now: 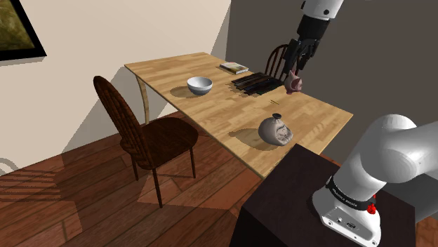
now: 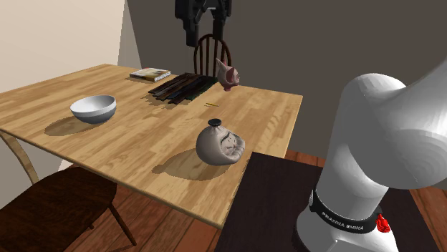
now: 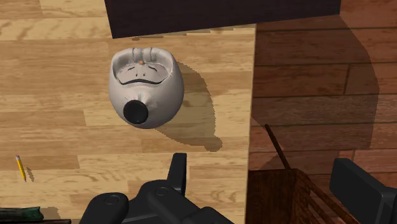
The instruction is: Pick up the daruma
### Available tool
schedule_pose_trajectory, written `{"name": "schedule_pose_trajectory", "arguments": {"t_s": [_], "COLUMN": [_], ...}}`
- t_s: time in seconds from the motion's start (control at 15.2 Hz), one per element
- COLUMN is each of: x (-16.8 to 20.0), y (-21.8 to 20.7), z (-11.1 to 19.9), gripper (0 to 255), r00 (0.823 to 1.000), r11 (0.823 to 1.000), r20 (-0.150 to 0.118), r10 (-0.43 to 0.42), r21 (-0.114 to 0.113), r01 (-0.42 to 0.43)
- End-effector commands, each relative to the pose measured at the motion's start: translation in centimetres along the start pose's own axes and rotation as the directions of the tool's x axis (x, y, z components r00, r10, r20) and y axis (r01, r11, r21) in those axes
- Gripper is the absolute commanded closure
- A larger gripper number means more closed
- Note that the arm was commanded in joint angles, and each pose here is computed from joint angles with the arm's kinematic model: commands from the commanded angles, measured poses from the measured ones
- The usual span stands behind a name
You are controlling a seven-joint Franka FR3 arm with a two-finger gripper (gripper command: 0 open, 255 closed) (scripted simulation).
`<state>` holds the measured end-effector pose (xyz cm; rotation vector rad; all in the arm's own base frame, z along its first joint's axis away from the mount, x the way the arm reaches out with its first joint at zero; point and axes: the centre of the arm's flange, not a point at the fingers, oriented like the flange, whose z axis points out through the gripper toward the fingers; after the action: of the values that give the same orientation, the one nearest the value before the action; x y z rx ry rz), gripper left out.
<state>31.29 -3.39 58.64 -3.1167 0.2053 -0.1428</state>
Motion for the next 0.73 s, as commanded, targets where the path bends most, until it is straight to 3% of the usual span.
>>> {"name": "schedule_pose_trajectory", "arguments": {"t_s": [0.0,0.66], "x": [0.0,2.8], "y": [0.0,6.8], "z": [0.0,11.1], "gripper": [0,0], "r00": [1.000,1.000], "r11": [1.000,1.000], "r20": [0.000,0.025], "r10": [0.000,-0.003], "r21": [0.000,0.008], "r01": [0.000,0.003]}}
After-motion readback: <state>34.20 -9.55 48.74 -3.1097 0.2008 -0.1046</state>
